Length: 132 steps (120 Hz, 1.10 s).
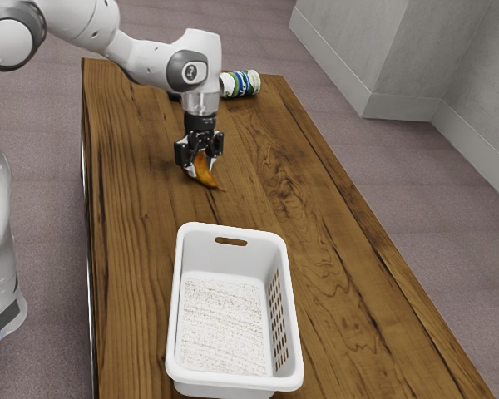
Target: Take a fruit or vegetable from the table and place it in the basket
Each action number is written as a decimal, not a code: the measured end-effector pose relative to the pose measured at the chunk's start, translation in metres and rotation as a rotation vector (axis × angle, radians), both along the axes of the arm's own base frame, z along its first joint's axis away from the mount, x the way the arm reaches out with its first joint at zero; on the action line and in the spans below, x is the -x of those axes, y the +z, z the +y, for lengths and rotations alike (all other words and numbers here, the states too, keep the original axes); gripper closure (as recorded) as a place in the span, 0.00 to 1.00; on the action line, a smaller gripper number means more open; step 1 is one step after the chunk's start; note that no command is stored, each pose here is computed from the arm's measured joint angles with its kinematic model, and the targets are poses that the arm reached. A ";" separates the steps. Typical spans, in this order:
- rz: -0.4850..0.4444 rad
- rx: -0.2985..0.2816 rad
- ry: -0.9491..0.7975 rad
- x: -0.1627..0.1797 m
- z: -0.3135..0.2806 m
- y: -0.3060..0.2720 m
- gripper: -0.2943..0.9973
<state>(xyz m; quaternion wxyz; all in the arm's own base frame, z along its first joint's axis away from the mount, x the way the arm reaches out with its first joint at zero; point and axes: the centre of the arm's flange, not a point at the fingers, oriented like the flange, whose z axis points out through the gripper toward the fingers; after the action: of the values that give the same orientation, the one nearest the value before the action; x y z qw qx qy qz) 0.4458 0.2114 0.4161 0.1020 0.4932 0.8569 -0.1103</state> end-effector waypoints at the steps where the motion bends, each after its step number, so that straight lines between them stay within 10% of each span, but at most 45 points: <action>1: 0.000 0.000 0.000 0.000 0.000 0.000 0.63; 34: -0.119 -0.056 -0.129 -0.006 -0.047 0.063 0.61; 76: -0.283 -0.254 -0.549 0.014 -0.306 0.157 0.60; 132: -0.243 -0.203 -0.533 0.059 -0.443 0.142 0.60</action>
<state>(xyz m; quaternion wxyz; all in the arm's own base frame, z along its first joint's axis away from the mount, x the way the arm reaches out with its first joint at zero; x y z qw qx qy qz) 0.3866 -0.2317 0.5580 0.1215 0.7177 0.6855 0.0128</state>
